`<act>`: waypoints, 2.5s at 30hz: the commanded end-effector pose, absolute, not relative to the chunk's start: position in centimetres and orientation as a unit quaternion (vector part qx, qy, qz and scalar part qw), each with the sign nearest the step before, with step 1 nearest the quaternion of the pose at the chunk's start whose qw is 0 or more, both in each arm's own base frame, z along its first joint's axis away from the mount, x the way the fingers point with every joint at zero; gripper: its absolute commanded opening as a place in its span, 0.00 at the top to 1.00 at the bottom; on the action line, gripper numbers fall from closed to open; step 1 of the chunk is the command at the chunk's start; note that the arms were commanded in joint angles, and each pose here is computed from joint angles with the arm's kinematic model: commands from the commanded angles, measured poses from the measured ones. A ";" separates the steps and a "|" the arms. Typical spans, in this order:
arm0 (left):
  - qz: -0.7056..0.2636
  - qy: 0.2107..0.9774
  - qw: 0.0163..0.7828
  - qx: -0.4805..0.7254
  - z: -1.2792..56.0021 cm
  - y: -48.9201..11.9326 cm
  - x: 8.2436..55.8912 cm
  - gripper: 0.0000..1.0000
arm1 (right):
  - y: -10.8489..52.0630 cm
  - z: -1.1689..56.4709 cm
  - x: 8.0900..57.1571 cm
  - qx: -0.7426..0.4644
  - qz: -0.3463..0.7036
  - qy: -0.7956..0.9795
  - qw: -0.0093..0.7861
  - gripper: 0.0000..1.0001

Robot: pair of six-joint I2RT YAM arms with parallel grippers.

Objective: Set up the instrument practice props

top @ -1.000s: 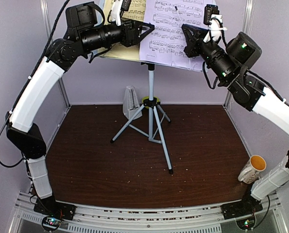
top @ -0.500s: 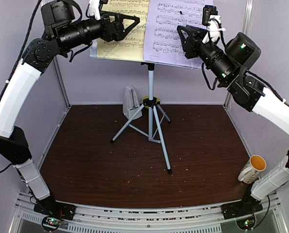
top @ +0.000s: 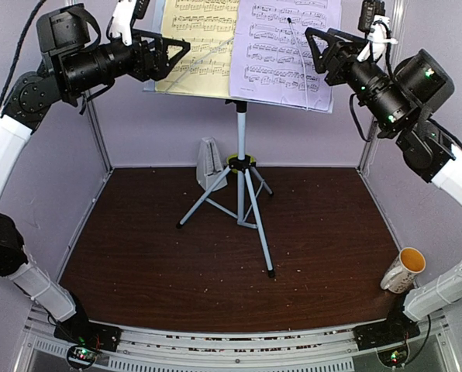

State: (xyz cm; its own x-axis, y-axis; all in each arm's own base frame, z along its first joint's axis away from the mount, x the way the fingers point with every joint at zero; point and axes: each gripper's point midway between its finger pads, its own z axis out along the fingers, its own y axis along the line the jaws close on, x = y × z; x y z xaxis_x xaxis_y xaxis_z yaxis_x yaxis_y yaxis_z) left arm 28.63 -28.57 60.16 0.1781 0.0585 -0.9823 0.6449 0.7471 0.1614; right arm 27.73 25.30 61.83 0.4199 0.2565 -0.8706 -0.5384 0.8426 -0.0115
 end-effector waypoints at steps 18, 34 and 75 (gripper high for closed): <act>-0.085 0.647 0.704 0.280 56.7 -29.8 32.9 0.26 | 18.3 55.6 31.3 -0.038 0.165 0.599 0.782 0.22; -0.077 0.662 0.723 0.181 57.7 -27.8 34.3 0.48 | 20.7 54.4 33.5 -0.067 0.181 0.608 0.770 0.36; -0.154 0.633 0.744 0.147 58.9 -23.1 29.7 0.02 | 17.4 58.9 29.4 -0.072 0.203 0.548 0.808 0.23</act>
State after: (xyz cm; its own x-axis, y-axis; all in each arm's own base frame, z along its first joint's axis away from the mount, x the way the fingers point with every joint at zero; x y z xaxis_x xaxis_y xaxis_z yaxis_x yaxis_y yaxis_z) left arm 31.27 -25.83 56.42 0.1074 0.0486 -0.9930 0.4128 0.9065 0.0890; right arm 32.10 19.17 55.69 0.2428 0.2003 -0.9492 -0.3779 0.9207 0.0976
